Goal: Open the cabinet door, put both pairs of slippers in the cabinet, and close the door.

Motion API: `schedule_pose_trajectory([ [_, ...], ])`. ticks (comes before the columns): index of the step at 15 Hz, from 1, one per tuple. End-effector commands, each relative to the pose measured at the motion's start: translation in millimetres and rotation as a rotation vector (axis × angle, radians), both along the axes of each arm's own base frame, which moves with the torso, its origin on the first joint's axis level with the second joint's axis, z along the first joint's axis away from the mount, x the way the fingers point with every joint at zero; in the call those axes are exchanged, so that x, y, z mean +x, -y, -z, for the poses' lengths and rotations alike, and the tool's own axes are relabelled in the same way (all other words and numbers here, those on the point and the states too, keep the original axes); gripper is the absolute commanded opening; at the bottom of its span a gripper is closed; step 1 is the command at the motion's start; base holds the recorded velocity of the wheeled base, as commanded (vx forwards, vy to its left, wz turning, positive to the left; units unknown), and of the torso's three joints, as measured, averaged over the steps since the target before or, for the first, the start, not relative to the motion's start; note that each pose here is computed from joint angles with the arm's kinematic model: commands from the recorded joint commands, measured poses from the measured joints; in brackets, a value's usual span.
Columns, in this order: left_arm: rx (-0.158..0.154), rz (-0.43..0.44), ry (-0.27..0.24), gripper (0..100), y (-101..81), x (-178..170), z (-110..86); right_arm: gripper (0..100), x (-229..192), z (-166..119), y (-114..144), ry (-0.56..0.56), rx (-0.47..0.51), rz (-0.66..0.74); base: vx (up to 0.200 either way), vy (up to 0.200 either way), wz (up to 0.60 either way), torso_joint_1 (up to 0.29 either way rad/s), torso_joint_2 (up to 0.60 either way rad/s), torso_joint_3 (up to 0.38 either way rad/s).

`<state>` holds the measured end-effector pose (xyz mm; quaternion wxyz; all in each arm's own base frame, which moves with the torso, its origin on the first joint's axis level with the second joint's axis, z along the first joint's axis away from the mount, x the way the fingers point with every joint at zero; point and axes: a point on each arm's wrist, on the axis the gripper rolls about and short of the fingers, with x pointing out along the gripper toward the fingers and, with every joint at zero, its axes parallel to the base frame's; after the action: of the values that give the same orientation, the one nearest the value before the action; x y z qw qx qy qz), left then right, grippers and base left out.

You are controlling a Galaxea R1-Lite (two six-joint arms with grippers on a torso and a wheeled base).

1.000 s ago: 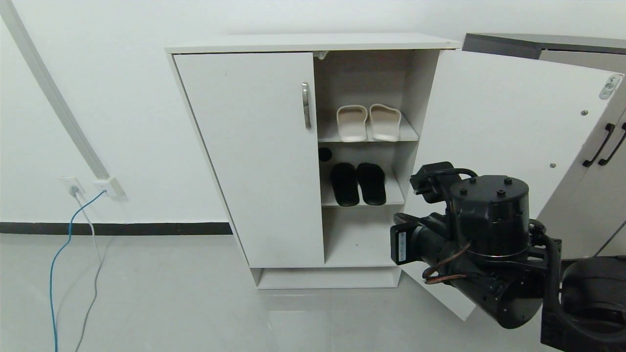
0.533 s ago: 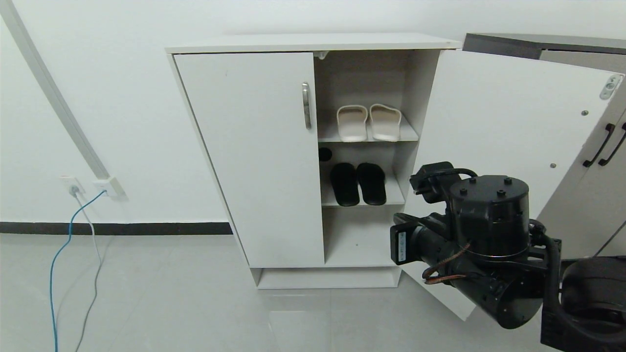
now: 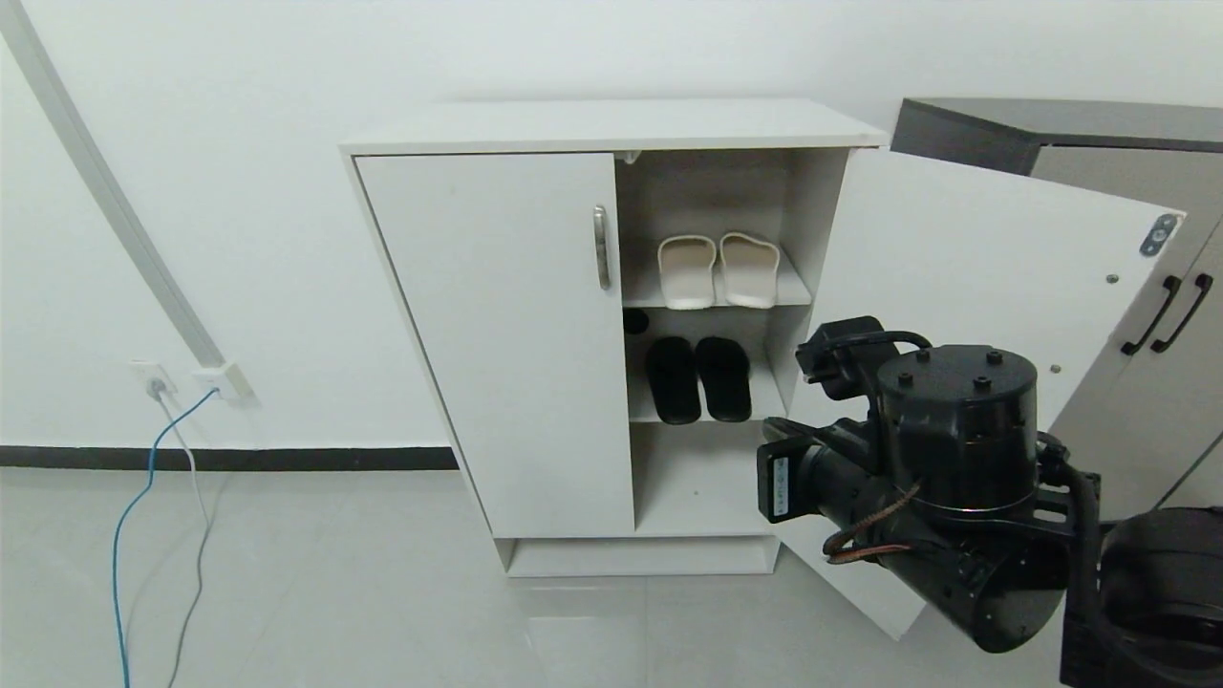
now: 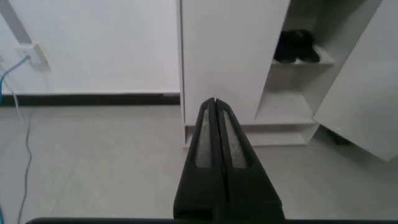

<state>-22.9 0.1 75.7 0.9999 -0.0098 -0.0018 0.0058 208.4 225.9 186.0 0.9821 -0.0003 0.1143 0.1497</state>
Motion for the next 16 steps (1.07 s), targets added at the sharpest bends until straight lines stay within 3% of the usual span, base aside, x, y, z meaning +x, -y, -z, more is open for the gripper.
schedule_pose_trajectory([
  [1, 0.0, 0.001, -0.002, 0, 0.0, 0.1, 0.1, 0, 0.5, 1.0, 0.1, -0.003, -0.004, 0.002, 0.0, 0.0, 0.0, 0.012, -0.49, -0.369],
  [16, -0.002, -0.001, -0.002, 0, 0.0, 0.1, 0.1, 0, -0.1, 6.3, 0.7, -0.015, -0.019, 0.001, 0.0, 0.0, 0.0, 0.15, -0.48, -0.33],
])
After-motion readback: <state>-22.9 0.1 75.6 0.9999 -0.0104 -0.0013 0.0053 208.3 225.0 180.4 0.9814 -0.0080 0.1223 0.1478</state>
